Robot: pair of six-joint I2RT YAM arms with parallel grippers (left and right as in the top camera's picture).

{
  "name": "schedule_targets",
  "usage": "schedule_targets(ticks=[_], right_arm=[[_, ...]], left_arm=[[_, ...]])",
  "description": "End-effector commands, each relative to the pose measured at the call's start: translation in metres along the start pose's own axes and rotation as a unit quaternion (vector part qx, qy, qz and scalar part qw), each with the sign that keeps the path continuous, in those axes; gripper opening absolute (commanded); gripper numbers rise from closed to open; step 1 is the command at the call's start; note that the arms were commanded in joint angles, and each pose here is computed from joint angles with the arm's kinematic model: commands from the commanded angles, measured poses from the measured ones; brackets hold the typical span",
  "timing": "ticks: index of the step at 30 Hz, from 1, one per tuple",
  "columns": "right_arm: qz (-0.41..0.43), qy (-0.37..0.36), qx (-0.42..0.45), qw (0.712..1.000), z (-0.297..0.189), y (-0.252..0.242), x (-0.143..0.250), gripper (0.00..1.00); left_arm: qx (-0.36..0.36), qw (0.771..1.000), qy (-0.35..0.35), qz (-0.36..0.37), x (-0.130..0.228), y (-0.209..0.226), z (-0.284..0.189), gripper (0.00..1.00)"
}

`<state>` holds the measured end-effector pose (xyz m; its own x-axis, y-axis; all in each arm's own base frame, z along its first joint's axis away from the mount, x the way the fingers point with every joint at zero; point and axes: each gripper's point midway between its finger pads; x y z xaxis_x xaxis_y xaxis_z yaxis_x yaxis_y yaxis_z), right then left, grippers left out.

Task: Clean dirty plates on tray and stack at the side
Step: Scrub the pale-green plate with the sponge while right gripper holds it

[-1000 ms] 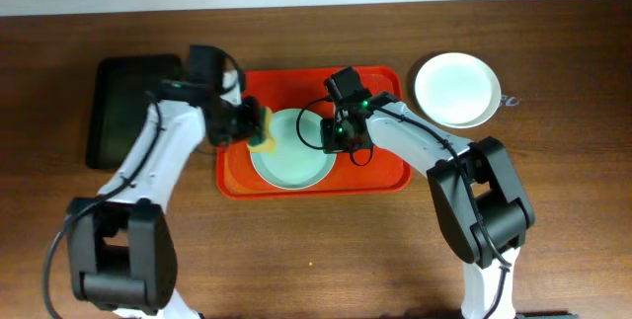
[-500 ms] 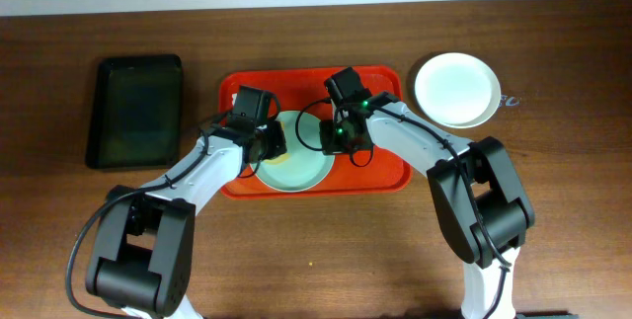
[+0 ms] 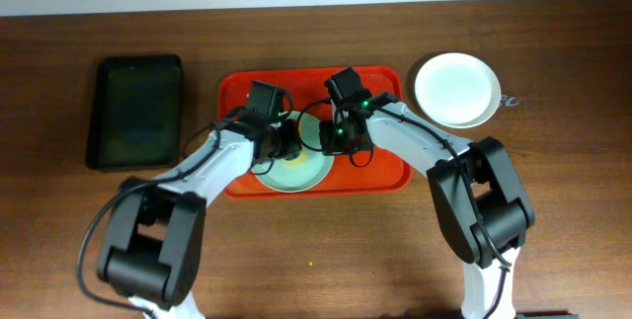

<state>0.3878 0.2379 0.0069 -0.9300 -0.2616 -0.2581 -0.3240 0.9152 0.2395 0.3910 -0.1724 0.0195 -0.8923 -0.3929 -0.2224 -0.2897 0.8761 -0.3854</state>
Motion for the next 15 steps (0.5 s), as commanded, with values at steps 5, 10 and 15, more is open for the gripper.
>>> schedule_targets(ticks=[5,10,15], right_arm=[[-0.003,0.021,0.014,1.0,0.009,-0.007,0.015,0.04],[-0.003,0.02,0.014,1.0,0.009,-0.007,0.015,0.04],[-0.003,0.02,0.015,1.0,0.009,-0.007,0.014,0.04]], left_arm=[[-0.187,0.98,-0.074,0.001,-0.027,0.077,-0.002,0.0],[-0.217,0.961,-0.174,-0.004,-0.063,0.076,-0.065,0.0],[-0.012,0.998,-0.068,-0.001,-0.029,0.001,-0.069,0.0]])
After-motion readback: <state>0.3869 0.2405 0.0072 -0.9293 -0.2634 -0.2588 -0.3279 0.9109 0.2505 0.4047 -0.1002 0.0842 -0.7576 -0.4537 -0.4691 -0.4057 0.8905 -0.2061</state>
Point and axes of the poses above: each gripper's point midway between its finger pads, its own z axis out along the fingers, its own y axis along the line the jaws close on, x = y × z, and after that the axes turned 11 degrees about -z, right-handed
